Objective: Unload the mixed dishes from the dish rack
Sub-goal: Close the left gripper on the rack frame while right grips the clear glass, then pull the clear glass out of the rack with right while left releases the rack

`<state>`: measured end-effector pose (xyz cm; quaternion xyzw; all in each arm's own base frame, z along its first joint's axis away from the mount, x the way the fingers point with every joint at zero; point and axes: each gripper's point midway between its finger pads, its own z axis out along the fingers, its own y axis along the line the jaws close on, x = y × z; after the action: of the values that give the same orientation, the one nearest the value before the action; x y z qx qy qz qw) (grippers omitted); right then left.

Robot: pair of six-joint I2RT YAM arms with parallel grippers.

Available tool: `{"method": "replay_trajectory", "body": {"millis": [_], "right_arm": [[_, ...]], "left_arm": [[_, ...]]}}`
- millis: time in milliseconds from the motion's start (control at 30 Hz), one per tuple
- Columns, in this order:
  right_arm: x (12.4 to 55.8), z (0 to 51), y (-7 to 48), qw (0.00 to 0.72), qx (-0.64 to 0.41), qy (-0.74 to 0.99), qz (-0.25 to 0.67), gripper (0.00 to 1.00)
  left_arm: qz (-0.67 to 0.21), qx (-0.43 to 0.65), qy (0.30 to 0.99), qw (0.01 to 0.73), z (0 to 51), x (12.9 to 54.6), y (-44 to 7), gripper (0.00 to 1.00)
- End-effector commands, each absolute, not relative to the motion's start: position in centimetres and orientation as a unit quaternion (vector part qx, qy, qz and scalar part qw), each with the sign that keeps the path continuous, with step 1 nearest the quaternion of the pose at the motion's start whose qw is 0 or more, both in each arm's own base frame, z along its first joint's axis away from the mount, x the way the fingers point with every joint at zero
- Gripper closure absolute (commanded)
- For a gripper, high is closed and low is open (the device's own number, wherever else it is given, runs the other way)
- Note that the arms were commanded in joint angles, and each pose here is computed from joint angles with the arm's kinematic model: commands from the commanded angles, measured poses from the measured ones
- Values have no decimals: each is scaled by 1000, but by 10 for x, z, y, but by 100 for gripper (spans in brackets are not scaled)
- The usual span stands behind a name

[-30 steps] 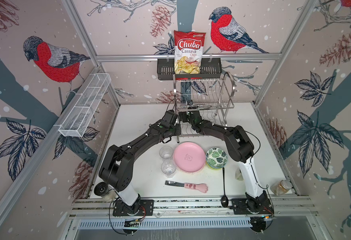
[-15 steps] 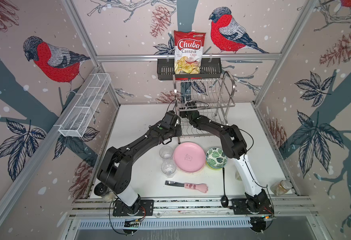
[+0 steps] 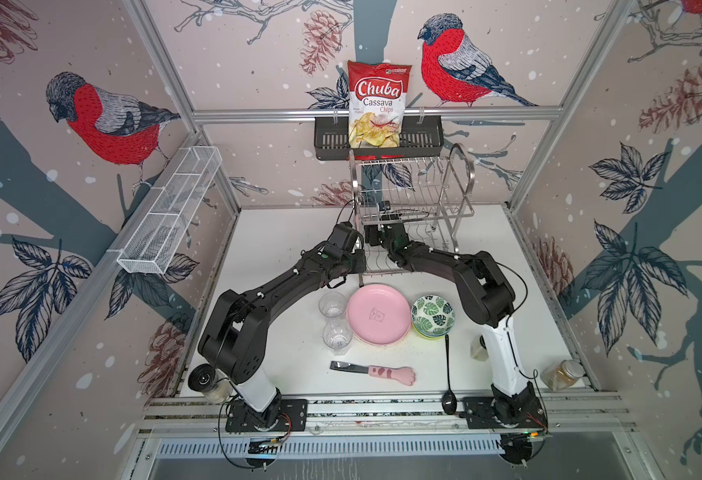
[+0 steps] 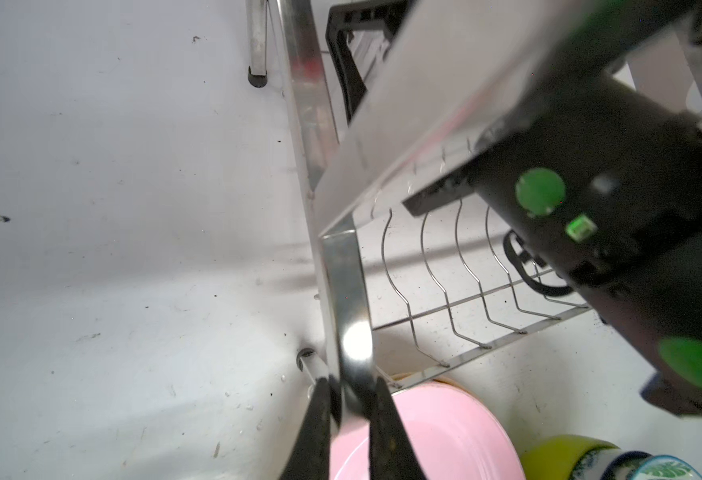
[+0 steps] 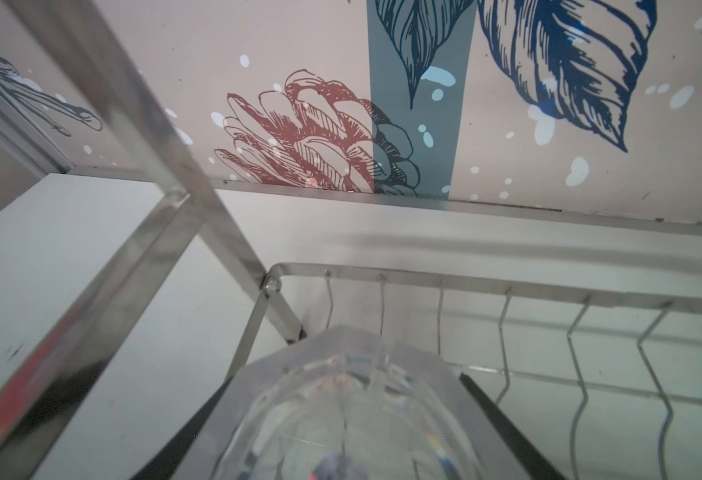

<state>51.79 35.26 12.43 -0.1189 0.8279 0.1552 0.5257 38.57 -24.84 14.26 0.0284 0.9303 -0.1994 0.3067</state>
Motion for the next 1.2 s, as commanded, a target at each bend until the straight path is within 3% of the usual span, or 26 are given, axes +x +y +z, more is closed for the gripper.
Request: {"method": "replay_trajectory", "body": {"millis": [0,800,900,1033,1167], "right_arm": [[500,121,348,504,-94,838,185,71],[420,186,315,440,90,771,452,76],[406,194,310,428,101,760,478,76],[384,201,299,412,123,741,515,76],[364,202,291,392,138,739,530,76]], "left_arm": [[-201,35,942,266,126,373,-250,93],[-178,28,943,281,128,374,-239,92],[-176,29,941,289,134,376,-238,86],[-174,29,939,295,140,377,-237,70],[-181,27,934,307,157,373,-234,63]]}}
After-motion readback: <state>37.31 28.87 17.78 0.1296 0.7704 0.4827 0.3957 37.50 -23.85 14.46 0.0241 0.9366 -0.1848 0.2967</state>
